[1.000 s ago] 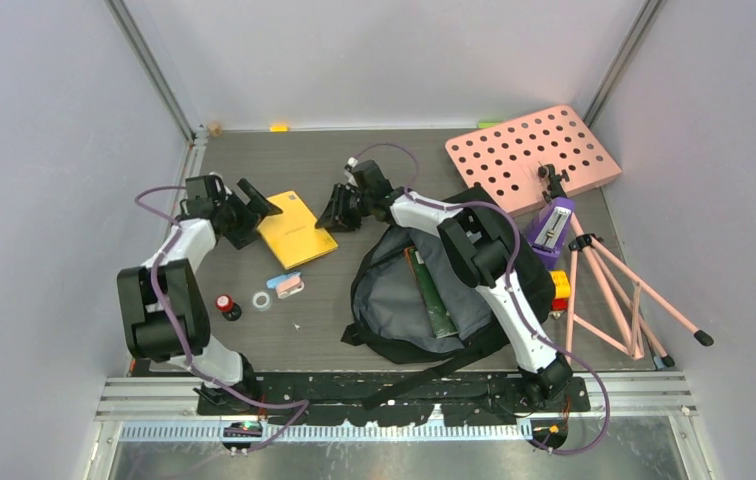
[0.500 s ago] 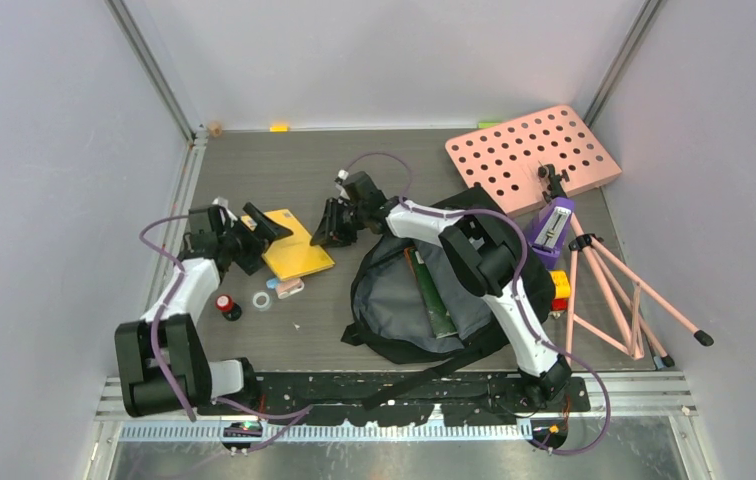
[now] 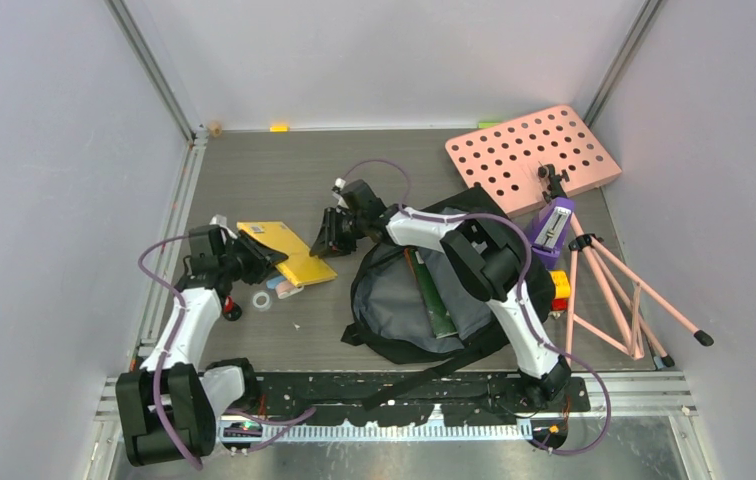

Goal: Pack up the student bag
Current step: Pick up the book from the center of the board.

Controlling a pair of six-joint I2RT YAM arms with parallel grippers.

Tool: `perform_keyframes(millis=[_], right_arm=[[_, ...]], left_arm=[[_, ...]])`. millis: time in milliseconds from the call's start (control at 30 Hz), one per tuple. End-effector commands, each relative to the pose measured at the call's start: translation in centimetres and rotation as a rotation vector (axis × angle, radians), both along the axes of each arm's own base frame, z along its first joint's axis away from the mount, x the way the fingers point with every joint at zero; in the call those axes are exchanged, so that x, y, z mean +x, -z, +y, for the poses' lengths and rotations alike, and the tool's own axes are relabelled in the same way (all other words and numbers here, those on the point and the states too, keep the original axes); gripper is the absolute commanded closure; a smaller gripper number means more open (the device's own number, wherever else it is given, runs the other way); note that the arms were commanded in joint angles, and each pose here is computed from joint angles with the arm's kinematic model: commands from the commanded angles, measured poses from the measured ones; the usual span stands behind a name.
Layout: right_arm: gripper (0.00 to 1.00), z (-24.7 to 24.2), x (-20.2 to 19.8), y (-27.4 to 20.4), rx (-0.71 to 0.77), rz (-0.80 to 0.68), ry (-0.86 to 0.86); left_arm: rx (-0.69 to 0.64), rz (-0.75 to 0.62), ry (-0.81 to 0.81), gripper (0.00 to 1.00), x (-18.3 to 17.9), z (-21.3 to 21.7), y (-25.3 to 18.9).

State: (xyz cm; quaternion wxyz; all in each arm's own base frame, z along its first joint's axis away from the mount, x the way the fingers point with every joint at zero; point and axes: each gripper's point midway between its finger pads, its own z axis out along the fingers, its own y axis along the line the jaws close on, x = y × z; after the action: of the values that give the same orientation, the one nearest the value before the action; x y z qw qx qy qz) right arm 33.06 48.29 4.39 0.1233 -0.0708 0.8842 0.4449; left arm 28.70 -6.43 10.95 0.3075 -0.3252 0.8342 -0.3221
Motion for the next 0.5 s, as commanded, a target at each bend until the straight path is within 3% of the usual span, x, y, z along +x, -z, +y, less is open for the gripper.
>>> perform_keyframes(millis=[0,133,300,400,467], right_arm=[[0.65,0.8,0.0,-6.0,0.082,-0.119,-0.019],[0.64,0.2,0.1,-8.1,0.072,-0.177,-0.023],[0.52,-0.9,0.2,-11.4,0.058,-0.276,-0.032],[0.37,-2.2,0.1,-14.9,0.077,-0.348,-0.031],[0.35,-3.4,0.0,-17.1,0.108,-0.372,-0.027]], left_arm=[[-0.034,-0.058,-0.013,0.77,0.3,-0.4,-1.6],[-0.022,-0.124,-0.042,0.99,0.4,-0.1,-4.0],[0.020,-0.294,-0.067,1.00,0.3,0.5,-9.5],[0.050,-0.441,-0.016,1.00,-0.1,0.0,-13.6],[0.074,-0.540,0.045,1.00,-0.7,-0.7,-16.2]])
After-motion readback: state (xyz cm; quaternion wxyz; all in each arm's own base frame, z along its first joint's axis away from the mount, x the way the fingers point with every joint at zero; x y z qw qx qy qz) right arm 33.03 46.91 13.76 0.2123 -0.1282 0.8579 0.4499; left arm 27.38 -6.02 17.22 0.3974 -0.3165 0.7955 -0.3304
